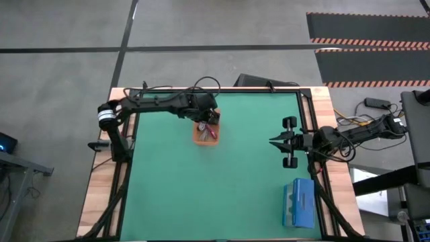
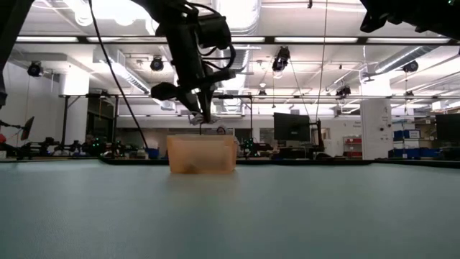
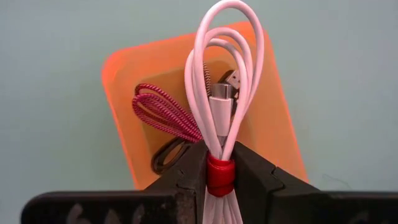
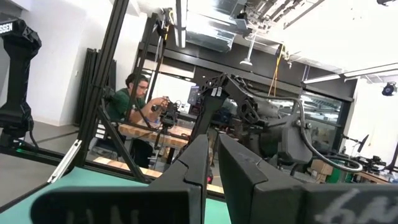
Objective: Pick and place USB-C Cables
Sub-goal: Put the white charger cable into the orange bin
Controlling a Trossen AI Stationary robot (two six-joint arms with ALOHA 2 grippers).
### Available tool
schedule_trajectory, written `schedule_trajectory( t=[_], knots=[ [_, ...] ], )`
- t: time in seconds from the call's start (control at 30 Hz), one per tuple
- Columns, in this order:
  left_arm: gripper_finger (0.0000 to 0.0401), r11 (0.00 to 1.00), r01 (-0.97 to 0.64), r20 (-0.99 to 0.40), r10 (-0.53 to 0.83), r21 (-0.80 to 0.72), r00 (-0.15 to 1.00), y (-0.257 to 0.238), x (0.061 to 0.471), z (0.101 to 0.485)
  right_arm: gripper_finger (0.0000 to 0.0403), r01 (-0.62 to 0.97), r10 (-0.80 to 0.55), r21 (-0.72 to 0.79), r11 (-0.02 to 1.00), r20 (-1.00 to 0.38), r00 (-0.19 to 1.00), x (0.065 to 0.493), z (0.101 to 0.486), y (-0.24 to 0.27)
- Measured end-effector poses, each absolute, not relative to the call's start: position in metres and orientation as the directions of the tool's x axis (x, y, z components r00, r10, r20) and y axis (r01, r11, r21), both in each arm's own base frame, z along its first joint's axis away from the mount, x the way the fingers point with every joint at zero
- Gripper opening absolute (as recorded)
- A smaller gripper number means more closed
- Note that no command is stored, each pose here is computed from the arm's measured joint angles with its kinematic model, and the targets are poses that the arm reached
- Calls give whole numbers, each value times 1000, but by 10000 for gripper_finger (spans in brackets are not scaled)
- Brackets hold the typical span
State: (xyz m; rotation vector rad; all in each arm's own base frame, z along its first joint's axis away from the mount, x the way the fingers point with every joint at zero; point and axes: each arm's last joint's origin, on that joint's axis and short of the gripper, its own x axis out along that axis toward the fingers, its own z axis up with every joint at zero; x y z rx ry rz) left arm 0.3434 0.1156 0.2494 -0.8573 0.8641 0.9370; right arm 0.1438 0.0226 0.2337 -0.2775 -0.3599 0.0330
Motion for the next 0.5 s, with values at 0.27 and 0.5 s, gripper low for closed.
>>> schedule_trajectory(
  t=[0.27, 0.5],
  knots=[
    [49, 317, -916, -887, 308, -245, 344, 115, 342, 235, 28, 17, 81, -274, 962, 343, 936, 144, 234, 23],
    [49, 297, -919, -885, 307, -259, 349, 114, 341, 226, 28, 19, 81, -278, 960, 343, 936, 144, 234, 23]
  ],
)
